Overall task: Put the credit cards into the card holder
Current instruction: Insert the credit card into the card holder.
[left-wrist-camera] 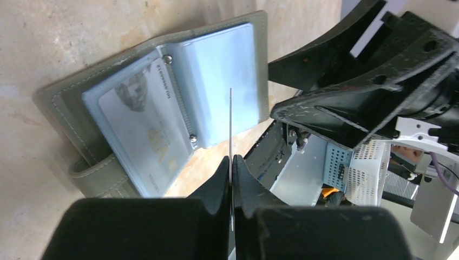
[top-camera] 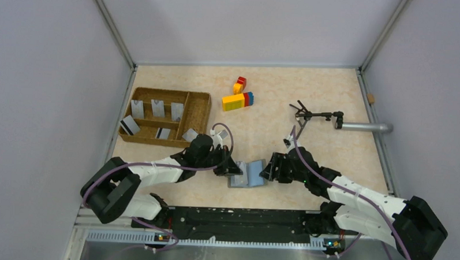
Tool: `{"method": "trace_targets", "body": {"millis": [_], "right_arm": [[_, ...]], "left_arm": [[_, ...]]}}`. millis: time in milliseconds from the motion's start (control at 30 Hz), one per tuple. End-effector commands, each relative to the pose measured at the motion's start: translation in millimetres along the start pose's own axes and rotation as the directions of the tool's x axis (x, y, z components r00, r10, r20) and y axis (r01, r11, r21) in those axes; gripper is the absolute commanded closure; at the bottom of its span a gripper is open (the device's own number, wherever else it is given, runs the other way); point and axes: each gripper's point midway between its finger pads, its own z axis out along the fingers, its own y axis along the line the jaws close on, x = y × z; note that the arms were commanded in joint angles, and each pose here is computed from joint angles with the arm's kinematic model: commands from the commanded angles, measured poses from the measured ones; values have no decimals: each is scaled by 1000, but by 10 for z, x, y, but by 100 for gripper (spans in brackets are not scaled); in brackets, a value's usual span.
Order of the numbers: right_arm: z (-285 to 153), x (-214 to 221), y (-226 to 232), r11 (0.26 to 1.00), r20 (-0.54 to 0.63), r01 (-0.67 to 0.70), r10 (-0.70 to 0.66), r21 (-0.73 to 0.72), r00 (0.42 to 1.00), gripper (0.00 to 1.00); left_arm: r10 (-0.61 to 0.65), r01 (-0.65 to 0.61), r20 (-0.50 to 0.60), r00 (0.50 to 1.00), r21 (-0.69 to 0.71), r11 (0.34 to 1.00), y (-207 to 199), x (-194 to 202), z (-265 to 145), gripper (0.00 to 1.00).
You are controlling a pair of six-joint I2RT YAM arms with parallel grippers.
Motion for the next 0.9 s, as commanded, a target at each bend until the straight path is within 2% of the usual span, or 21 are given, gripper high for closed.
{"method": "trace_targets", "body": {"millis": [0,300,700,867], "right_arm": [[39,-151,215,997,52,27,-23,-66,998,43],[186,-78,165,999,14,42,-41,-30,999,42],[228,9,-53,997,-17,15,-14,76,1000,73],[248,45,-107,995,-29,8,-5,98,1000,80]], "left_arm": [[19,-18,-12,1000,69,997,-49,-7,46,100],[1,2,-41,999,74,997,46,37,129,100],[-18,29,-82,996,124,992,64,67,257,100],[-33,47,-103,994,142,989,102,87,332,100]]}}
